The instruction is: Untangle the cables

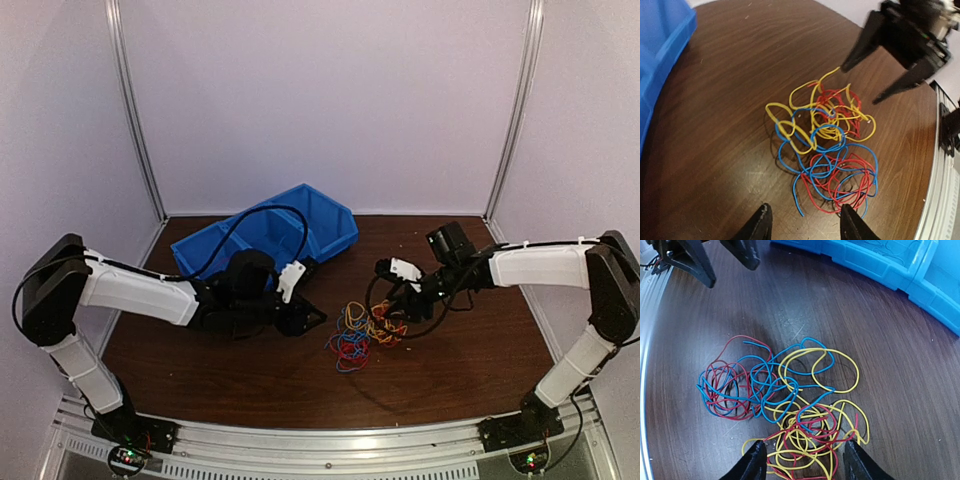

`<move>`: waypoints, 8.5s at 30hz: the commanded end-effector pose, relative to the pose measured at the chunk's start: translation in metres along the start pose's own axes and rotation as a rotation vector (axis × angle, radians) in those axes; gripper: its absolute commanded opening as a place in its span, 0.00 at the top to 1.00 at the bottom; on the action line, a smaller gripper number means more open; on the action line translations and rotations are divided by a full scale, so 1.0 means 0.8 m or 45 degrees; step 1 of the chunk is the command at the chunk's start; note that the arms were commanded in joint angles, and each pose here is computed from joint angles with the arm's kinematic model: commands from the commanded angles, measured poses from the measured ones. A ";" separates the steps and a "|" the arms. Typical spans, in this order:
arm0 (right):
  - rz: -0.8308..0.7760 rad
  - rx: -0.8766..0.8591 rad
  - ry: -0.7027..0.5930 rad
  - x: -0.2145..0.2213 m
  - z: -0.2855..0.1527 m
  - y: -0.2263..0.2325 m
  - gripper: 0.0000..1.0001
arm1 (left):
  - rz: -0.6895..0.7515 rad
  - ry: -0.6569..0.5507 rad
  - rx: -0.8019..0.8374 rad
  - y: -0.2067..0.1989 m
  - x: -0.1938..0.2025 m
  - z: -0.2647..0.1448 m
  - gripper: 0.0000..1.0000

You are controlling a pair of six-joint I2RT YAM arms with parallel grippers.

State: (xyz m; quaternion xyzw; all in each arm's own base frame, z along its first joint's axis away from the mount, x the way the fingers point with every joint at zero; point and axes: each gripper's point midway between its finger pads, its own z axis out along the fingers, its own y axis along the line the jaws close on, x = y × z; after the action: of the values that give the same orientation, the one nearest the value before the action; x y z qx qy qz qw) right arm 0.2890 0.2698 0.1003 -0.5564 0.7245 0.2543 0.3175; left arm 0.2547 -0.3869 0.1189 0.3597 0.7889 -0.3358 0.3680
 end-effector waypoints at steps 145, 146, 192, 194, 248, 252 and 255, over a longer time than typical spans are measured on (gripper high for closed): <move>-0.576 -0.128 0.270 -0.025 0.095 0.082 0.98 | 0.016 -0.322 0.170 -0.049 0.047 -0.113 0.46; -0.558 -0.141 0.254 -0.027 0.094 0.082 0.99 | 0.037 -0.296 0.167 -0.052 0.051 -0.102 0.46; -0.048 -0.133 0.154 0.012 0.056 -0.026 0.93 | 0.627 -0.906 -0.502 -0.108 -0.307 -0.383 1.00; -0.052 -0.143 0.150 0.003 0.047 -0.023 0.82 | 0.617 -0.871 -0.457 -0.109 -0.296 -0.355 1.00; 0.014 0.435 0.089 0.025 -0.084 -0.069 0.40 | 0.363 -0.789 -0.895 0.019 -0.452 -0.377 1.00; 0.008 0.432 0.093 0.026 -0.083 -0.069 0.40 | 0.346 -0.785 -0.951 0.040 -0.454 -0.386 1.00; 0.005 0.432 0.100 0.027 -0.082 -0.070 0.40 | 0.292 -0.795 -0.978 0.063 -0.454 -0.392 1.00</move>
State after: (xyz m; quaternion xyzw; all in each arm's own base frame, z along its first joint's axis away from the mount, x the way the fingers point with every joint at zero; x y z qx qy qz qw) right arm 0.3224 0.1984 0.1317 -0.5032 0.7677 0.1210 0.3778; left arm 0.3423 -0.2444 0.5625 0.1870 0.6569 -0.0900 0.7249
